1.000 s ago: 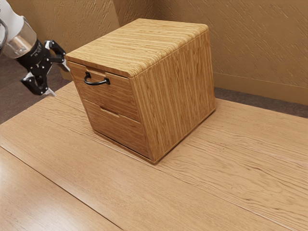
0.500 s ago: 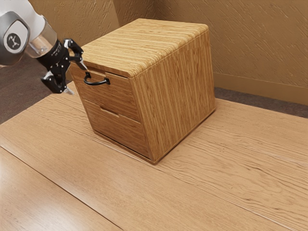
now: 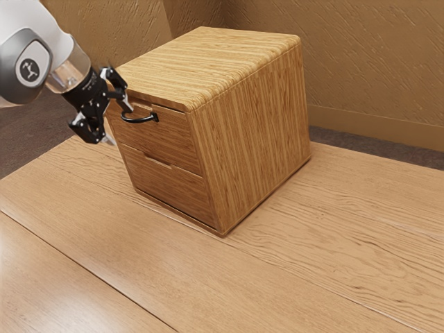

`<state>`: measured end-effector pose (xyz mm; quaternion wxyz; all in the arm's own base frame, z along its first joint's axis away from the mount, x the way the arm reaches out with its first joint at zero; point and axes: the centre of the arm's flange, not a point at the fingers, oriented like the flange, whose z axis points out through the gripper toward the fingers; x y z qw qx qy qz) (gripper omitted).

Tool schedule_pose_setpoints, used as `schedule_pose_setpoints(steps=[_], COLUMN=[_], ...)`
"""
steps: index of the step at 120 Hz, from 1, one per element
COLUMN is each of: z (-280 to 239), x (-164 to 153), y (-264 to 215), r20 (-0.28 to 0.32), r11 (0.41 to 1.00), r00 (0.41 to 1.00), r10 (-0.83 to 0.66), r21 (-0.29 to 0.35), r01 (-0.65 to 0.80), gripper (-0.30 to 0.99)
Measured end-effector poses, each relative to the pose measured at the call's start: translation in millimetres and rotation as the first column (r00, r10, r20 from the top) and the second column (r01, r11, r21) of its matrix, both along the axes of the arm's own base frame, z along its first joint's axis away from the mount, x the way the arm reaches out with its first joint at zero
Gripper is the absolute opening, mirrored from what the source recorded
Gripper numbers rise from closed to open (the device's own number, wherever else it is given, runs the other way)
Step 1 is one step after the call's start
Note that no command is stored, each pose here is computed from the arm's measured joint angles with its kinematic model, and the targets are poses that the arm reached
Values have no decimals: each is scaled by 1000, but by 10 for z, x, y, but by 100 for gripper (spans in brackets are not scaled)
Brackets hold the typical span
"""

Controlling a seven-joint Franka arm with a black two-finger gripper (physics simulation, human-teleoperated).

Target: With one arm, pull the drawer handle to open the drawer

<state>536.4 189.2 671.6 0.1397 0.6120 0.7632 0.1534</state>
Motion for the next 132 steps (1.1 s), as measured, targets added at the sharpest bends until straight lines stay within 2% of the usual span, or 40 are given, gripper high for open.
schedule_pose_setpoints(steps=[24, 80, 103, 132], z=[-28, 11, -1, -4], x=[-17, -177, -296, -483], y=[5, 3, 4, 16], r20=[5, 14, 9, 6], r11=[1000, 999, 999, 998], r00=[1000, 1000, 1000, 1000], r10=[5, 12, 15, 22], r21=[-4, -33, -44, -58], r01=[-5, -11, -15, -21], gripper=[52, 2, -5, -8])
